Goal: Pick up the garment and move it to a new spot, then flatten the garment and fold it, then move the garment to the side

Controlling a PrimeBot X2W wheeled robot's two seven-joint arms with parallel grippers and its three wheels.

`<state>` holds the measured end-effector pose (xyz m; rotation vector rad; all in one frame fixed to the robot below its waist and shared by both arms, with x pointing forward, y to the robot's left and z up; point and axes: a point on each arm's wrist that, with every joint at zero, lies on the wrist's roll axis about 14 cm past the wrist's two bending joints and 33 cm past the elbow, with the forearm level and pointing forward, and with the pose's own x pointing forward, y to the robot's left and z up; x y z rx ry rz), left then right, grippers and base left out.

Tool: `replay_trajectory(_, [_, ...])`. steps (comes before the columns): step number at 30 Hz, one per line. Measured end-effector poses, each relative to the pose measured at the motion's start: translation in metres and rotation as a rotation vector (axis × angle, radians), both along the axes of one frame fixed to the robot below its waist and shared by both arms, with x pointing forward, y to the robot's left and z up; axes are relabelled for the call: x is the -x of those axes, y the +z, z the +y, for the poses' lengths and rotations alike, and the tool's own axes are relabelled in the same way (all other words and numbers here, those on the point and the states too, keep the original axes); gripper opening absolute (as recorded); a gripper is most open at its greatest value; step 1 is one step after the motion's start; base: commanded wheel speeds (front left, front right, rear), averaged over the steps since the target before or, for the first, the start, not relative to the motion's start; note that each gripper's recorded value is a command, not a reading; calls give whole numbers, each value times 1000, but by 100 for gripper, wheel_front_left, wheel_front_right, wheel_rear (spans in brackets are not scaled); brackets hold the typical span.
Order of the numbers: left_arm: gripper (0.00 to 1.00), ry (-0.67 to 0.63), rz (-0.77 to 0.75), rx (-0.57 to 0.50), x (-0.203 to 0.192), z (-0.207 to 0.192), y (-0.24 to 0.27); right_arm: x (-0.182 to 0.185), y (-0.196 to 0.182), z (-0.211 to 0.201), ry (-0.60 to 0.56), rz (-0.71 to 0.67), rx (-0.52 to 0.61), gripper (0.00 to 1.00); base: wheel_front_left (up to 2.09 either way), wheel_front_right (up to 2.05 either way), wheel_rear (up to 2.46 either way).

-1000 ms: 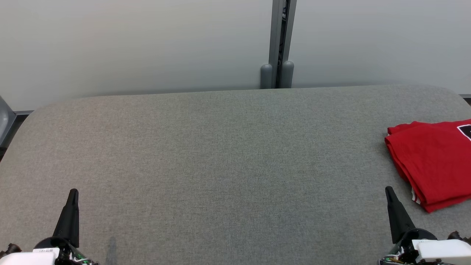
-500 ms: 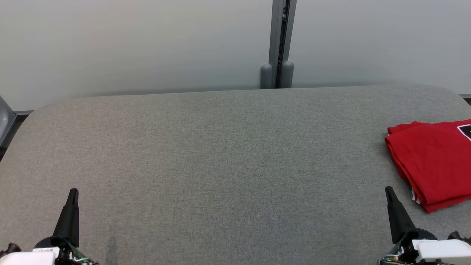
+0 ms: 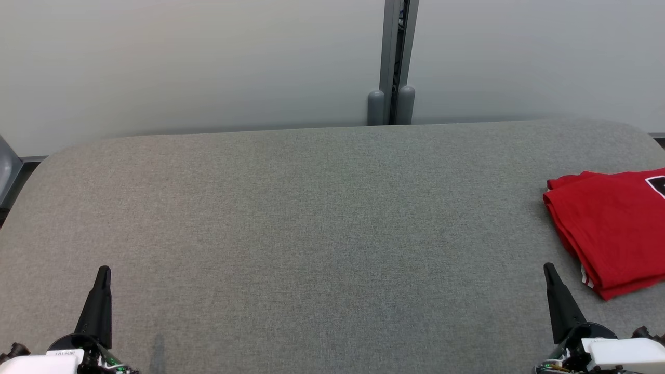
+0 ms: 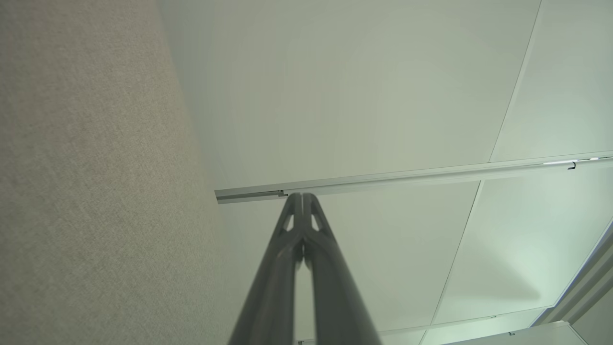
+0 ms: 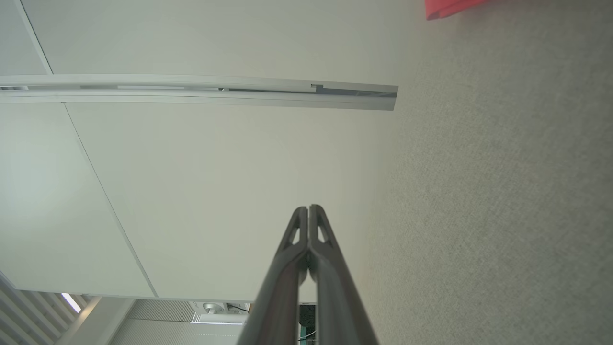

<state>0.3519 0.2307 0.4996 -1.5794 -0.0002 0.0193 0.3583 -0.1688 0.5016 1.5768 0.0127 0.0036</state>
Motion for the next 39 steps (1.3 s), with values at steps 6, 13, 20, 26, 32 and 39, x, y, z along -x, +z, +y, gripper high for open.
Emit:
replay_trajectory(6, [0,-2,1,-2,0,0,0,0,0,0,0,0,0,0,0,0,0])
replay_trajectory(13, [0,-1,0,-2,0,0,0,0,0,0,-1,0,0,0,0,0,0])
replay_trajectory(20, [0,-1,1,-1,0,0,0,0,0,0,-1,0,-1,0,0,0,0])
replay_trajectory(26, [0,0,1,-2,0,0,0,0,0,0,-1,0,-1,0,0,0,0])
replay_trajectory(32, [0,0,1,-2,0,0,0,0,0,0,-1,0,-1,0,0,0,0])
replay_trajectory(39, [0,0,0,-2,0,0,0,0,0,0,-1,0,-1,0,0,0,0])
